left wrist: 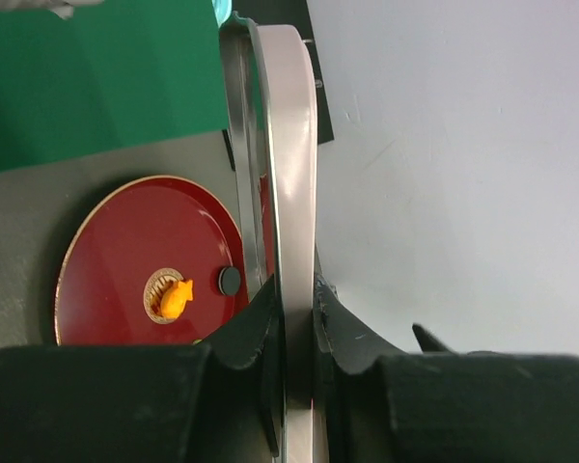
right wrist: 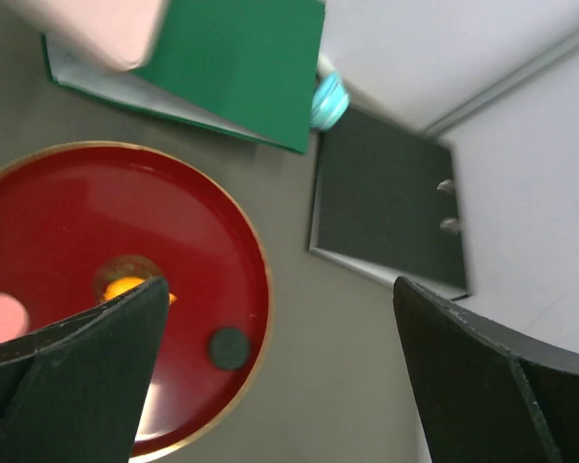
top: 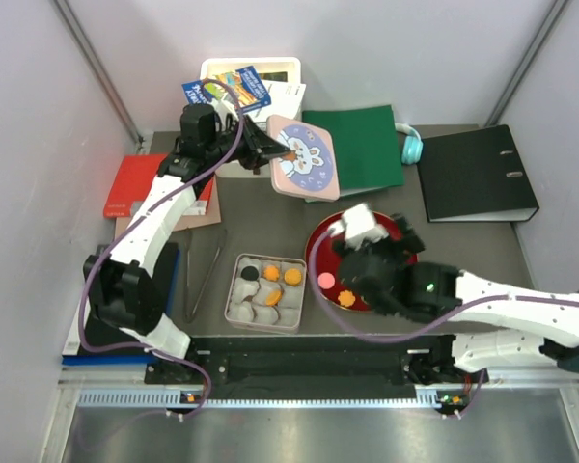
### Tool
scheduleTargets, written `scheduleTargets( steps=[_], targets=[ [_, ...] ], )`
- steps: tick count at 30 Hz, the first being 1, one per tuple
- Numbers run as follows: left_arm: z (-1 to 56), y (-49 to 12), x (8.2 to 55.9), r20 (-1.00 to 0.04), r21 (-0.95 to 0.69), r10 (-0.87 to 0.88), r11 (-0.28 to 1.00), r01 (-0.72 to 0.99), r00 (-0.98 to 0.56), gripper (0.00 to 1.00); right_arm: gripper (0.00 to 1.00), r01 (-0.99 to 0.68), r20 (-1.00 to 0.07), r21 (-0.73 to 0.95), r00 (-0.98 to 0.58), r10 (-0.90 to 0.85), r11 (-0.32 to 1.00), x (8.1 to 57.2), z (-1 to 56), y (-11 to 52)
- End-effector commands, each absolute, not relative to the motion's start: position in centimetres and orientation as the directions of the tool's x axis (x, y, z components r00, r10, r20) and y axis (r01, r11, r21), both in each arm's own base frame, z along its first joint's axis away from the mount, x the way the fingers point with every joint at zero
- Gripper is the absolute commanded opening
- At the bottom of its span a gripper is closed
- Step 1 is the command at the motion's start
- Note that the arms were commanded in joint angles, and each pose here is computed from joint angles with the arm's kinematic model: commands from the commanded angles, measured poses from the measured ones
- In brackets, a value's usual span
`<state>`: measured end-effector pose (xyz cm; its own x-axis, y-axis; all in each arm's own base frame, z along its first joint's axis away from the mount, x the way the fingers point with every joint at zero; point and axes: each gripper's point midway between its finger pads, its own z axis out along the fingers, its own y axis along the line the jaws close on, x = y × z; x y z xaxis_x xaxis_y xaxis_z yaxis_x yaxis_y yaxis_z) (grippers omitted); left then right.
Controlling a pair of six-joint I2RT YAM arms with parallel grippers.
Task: Pack the cookies
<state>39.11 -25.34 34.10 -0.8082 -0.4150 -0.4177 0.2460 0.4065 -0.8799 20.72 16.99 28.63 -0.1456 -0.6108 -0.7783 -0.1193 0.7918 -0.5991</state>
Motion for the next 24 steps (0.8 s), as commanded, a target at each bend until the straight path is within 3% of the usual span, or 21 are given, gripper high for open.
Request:
scheduleTargets(
  steps=[1, 2, 3, 4, 5, 6, 7, 8, 10, 16, 24],
  targets=[
    [37.1, -24.8, 38.0, -0.49, -0.863, -0.423, 0.36, 0.354, -0.762, 0.0, 0.99, -0.129, -0.93, -0.156, -0.314, -0.189, 0.979, 21.0, 29.2, 14.8],
    [36.0, -24.8, 37.7, -0.473, -0.87, -0.42, 0.359, 0.337, -0.774, 0.0, 0.99, -0.042, -0.938, -0.04, -0.343, -0.052, 0.998, 22.6, 29.7, 13.2],
    [36.7, -24.7, 37.3, -0.488, -0.866, -0.424, 0.346, 0.362, -0.763, 0.0, 0.98, -0.122, -0.917, 0.114, -0.394, 0.058, 0.986, 22.6, 29.9, 14.8],
    [36.4, -24.7, 36.9, -0.479, -0.871, -0.423, 0.339, 0.356, -0.769, 0.0, 0.98, -0.096, -0.887, 0.233, -0.428, 0.171, 0.968, 23.3, 30.0, 14.8],
    [35.7, -24.8, 36.6, -0.468, -0.876, -0.416, 0.334, 0.347, -0.78, 0.0, 0.98, -0.009, -0.854, 0.324, -0.432, 0.288, 0.946, 25.1, 30.0, 12.8],
    [36.2, -24.7, 36.1, -0.48, -0.872, -0.415, 0.324, 0.368, -0.773, 0.0, 0.98, -0.093, -0.78, 0.456, -0.521, 0.347, 0.885, 24.8, 29.7, 14.8],
    [36.2, -24.7, 35.8, -0.478, -0.873, -0.413, 0.317, 0.37, -0.775, 0.0, 0.98, -0.143, -0.747, 0.561, -0.511, 0.425, 0.815, 26.0, 31.2, 15.7],
    [35.6, -24.7, 35.4, -0.468, -0.878, -0.405, 0.313, 0.362, -0.785, 0.0, 0.97, -0.077, -0.656, 0.663, -0.539, 0.528, 0.745, 27.3, 30.0, 14.9],
    [35.5, -24.7, 34.8, -0.473, -0.877, -0.406, 0.299, 0.375, -0.782, 0.0, 0.98, -0.181, -0.54, 0.809, -0.606, 0.584, 0.56, 27.7, 31.8, 17.9],
    [36.1, -25.4, 33.7, -0.466, -0.885, -0.389, 0.232, 0.405, -0.795, 0.0, 0.99, -0.299, -0.361, 0.933, -0.755, 0.547, 0.203, 29.1, 31.9, 23.0],
    [36.1, -26.5, 32.3, -0.449, -0.894, -0.35, 0.172, 0.414, -0.822, 0.0, 0.99, -0.319, -0.348, 0.935, -0.755, 0.555, 0.152, 31.7, 30.7, 23.9]
  ],
)
